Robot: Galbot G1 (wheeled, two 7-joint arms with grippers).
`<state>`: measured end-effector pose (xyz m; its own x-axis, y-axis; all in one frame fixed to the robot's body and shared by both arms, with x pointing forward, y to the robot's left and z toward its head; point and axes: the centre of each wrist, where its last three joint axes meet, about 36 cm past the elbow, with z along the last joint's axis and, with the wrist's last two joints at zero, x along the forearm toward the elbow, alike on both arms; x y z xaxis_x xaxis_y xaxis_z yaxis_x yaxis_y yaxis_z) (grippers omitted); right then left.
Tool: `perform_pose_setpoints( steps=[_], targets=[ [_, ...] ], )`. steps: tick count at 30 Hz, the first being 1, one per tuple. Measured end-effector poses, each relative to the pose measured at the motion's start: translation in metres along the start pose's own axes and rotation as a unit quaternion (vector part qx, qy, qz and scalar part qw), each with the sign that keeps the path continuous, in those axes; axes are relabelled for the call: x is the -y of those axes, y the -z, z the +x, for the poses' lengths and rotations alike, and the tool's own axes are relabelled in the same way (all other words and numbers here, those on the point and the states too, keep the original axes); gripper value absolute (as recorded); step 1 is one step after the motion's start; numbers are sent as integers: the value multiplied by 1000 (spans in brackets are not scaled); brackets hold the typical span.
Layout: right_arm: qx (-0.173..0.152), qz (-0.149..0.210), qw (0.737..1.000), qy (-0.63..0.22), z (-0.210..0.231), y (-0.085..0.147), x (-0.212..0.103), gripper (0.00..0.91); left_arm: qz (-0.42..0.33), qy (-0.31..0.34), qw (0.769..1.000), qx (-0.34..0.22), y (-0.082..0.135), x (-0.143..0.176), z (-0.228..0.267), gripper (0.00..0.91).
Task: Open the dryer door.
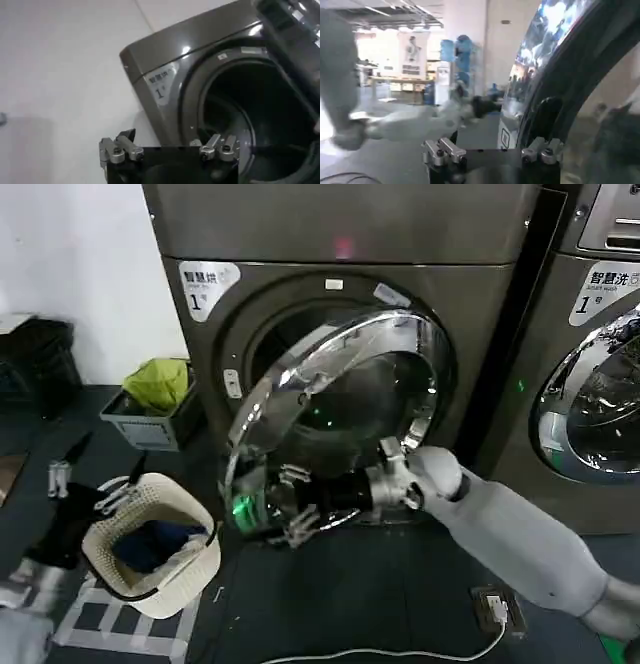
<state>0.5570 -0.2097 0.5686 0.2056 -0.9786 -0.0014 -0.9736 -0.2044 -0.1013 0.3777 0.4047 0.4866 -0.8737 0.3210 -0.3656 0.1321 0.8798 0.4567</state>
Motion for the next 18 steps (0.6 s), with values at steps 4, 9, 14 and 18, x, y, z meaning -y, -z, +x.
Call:
perform_pose_setpoints(
  steps=[4,9,14,18],
  targets=[
    [13,8,1000,-20,13,-4,0,907,3,-23,1000,3,-9,3,-17,907],
    [13,5,999,-44,37,-8,0,907,10,-56,998,7,-15,13,-42,907],
    [10,4,997,-82,68,-9,-4,907,20,-90,996,16,-20,24,-69,907],
    [6,10,994,-113,100,-4,-18,907,22,-118,992,28,-21,33,-90,907]
  ],
)
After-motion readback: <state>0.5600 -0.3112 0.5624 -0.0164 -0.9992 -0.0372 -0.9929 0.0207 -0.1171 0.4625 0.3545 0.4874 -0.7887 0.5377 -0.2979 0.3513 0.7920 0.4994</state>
